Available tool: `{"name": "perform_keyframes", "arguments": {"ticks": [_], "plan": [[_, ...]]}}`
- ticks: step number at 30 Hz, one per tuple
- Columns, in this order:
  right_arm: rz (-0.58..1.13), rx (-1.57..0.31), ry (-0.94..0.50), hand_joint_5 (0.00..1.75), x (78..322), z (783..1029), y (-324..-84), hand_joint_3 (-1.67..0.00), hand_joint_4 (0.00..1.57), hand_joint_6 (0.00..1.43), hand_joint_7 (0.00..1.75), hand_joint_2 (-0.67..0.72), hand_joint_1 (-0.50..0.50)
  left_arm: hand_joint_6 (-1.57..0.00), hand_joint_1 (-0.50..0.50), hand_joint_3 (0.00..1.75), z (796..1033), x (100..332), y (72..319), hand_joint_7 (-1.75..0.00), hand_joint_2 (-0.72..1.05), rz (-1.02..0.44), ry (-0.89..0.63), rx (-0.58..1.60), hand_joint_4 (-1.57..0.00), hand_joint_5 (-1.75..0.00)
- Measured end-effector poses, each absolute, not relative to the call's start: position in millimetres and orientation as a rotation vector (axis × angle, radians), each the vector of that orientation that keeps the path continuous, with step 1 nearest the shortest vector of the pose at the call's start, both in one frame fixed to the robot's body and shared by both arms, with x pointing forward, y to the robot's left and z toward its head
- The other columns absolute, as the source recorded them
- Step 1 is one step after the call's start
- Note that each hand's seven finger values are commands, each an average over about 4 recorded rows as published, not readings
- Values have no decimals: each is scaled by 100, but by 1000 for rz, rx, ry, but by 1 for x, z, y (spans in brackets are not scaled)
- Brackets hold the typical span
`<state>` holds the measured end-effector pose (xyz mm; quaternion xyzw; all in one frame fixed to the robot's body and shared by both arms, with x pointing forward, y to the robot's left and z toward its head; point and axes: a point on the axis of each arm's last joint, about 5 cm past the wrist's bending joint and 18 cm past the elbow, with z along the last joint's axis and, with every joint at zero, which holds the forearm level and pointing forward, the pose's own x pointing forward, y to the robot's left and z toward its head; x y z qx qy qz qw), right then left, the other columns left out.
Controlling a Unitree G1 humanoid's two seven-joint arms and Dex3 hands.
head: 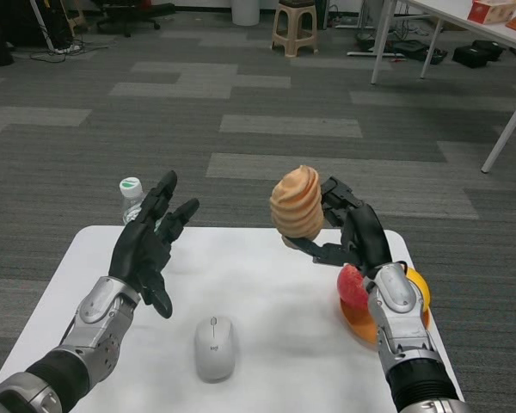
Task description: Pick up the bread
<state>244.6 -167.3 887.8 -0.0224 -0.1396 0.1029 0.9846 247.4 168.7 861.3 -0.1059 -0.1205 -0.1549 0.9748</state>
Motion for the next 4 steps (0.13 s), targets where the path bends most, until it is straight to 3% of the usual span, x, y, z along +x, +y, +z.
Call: {"name": "perform_keyframes", "arguments": {"ticks": [4], "plan": [[219,-44,-282,120,245,888,-165,-48,31,104,154,-60,-46,0,50,9,861,246,169,0,-64,-308,-246,-216,0,-44]]}}
